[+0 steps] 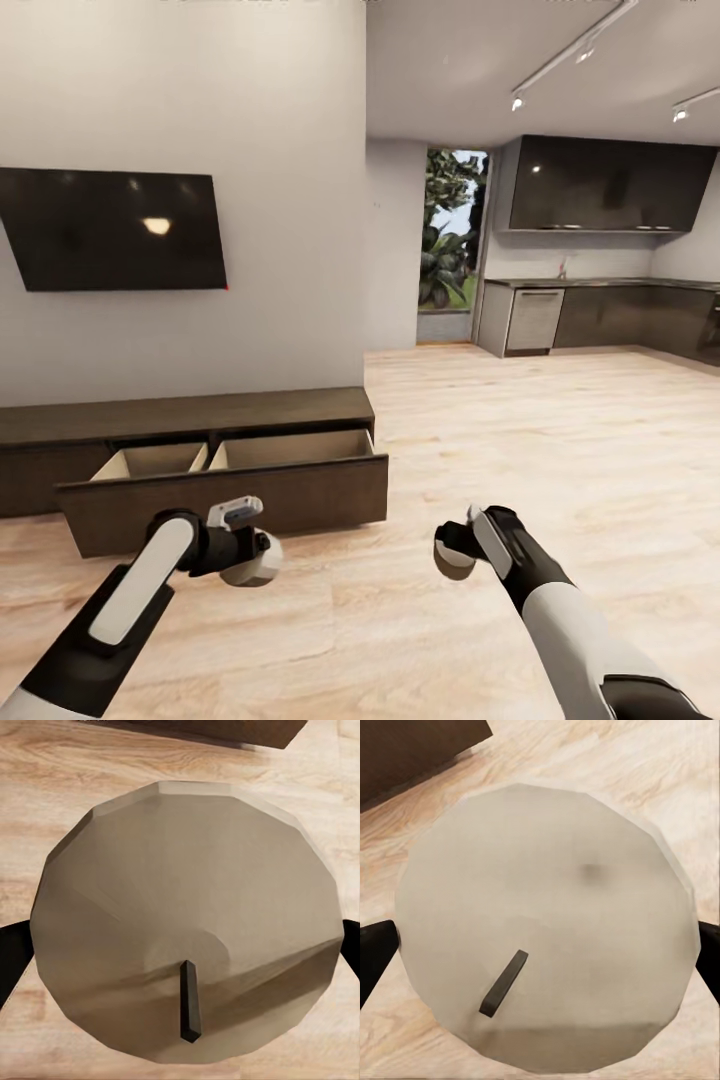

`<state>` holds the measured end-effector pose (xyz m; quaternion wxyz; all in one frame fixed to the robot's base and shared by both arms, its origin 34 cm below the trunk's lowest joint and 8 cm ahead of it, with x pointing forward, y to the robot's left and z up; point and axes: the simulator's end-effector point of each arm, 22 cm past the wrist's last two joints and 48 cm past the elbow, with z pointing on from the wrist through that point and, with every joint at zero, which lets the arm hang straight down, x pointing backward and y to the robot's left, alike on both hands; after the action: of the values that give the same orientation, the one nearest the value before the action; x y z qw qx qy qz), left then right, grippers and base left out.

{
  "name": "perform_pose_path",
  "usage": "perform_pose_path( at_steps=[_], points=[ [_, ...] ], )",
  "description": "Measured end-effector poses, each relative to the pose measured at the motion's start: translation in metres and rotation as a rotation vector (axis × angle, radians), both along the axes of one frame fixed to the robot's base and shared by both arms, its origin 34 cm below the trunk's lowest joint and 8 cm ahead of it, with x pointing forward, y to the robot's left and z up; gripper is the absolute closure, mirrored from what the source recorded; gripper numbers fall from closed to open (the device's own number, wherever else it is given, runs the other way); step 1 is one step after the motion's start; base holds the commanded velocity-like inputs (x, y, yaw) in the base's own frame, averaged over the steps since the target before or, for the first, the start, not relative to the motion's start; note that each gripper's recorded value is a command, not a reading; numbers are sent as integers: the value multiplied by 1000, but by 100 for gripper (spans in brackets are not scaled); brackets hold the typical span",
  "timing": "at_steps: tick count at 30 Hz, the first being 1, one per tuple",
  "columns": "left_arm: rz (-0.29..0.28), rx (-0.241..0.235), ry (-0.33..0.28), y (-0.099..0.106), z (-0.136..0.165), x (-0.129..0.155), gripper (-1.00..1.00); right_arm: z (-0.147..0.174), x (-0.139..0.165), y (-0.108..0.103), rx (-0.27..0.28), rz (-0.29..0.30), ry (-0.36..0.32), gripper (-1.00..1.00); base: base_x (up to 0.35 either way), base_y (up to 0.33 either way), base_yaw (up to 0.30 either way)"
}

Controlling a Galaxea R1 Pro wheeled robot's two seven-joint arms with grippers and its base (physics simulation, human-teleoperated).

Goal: Place each of the two pumpkins and all three candles from the living room inside a cabinet in the living room (use any cabinet), then make sure every cabinet is closed, and position the cauldron so it is next to a table in the living room.

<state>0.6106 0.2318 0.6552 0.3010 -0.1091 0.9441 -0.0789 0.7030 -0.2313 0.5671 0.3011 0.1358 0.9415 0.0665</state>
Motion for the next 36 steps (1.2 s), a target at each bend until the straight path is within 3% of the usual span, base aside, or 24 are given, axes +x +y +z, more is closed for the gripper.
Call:
perform_pose_path(
  at_steps=[5, 11, 14, 20, 27, 32, 36],
  points=[
    [2, 5, 2, 1, 9, 2, 100, 32, 7, 2, -35, 37, -3, 100, 0, 0, 0],
    [-1, 3, 2, 0, 22, 5, 100, 150, 35, -10, -99, 36, -164, 100, 0, 0, 0],
    [-5, -5, 4, -2, 28, 6, 100, 185, 35, -19, -138, 12, -193, 100, 0, 0, 0],
    [-20, -20, 3, -7, 42, 7, 100, 207, 36, -22, -150, 2, -199, 100, 0, 0, 0],
    [-9, -18, -6, 2, 61, 11, 100, 220, 39, -21, -150, 3, -196, 100, 0, 0, 0],
    [-36, -56, -43, -9, 85, 13, 100, 218, 38, -21, -151, 5, -177, 100, 0, 0, 0],
    [-14, -50, -60, 7, 92, 16, 100, 211, 37, -21, -154, 6, -159, 100, 0, 0, 0]
  ],
)
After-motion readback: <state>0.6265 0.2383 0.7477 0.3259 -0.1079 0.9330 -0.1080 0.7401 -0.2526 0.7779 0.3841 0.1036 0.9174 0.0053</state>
